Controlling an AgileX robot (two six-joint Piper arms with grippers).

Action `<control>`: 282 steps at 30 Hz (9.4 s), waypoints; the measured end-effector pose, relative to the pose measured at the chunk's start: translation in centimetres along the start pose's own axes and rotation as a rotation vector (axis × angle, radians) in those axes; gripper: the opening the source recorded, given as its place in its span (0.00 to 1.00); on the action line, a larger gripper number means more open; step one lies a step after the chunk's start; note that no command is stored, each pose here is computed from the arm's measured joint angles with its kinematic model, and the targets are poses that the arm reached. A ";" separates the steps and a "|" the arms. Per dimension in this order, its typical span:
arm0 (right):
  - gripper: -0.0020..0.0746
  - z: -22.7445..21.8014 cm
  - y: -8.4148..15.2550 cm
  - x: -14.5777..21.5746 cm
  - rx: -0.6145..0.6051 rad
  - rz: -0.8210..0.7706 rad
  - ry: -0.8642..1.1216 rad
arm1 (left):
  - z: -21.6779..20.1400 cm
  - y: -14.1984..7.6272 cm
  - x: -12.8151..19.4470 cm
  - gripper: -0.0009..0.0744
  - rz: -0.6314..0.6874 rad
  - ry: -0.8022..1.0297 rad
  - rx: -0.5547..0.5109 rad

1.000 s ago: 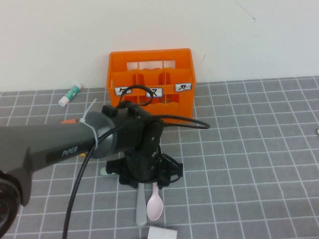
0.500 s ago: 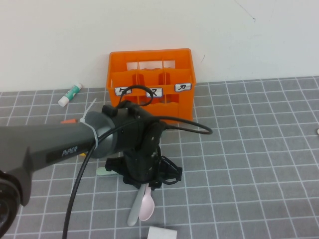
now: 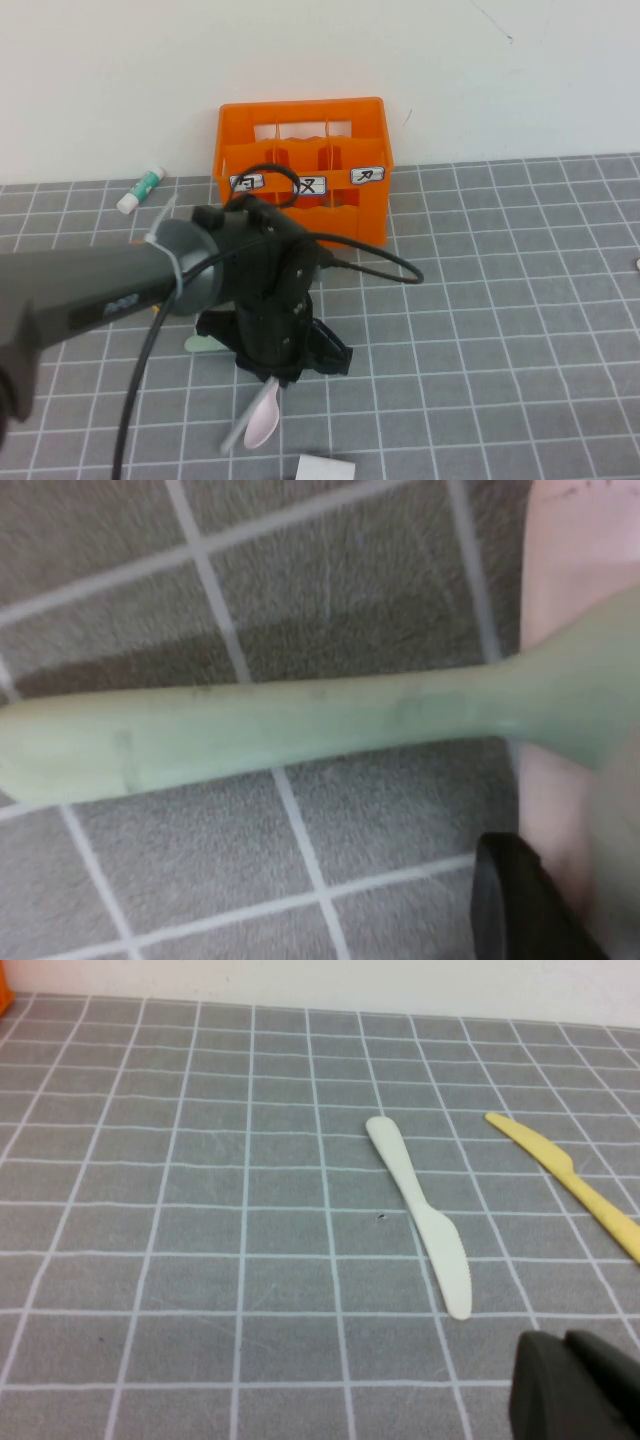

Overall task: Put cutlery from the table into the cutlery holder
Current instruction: Pick up the fork, then place the fork on the box

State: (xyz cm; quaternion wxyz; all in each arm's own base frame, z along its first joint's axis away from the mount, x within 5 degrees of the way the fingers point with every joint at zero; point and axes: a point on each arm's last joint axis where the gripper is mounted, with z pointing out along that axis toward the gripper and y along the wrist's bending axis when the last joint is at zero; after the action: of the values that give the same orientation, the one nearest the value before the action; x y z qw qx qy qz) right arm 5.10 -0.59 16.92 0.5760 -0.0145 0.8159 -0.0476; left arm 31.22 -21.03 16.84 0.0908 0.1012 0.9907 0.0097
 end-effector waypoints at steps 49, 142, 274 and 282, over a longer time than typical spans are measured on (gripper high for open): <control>0.02 0.0 0.0 0.0 0.000 0.000 0.000 | -2.3 0.5 1.2 0.17 0.307 0.083 0.007; 0.02 0.0 0.0 0.0 0.000 0.000 0.000 | -7.5 3.0 2.3 0.52 0.328 0.062 0.363; 0.02 0.0 0.0 0.0 0.001 0.001 0.000 | -4.5 4.6 -10.4 0.13 -0.031 -1.412 0.315; 0.02 0.0 0.0 0.0 0.001 0.001 0.000 | -2.6 4.6 -10.8 0.27 -0.033 -1.350 0.290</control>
State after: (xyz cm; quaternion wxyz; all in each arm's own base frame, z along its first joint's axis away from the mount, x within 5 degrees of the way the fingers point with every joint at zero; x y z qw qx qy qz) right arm 5.10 -0.60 16.92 0.5760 -0.0138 0.8159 -0.0481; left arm 42.08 -18.71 21.51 0.6736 0.0810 0.7098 -0.1895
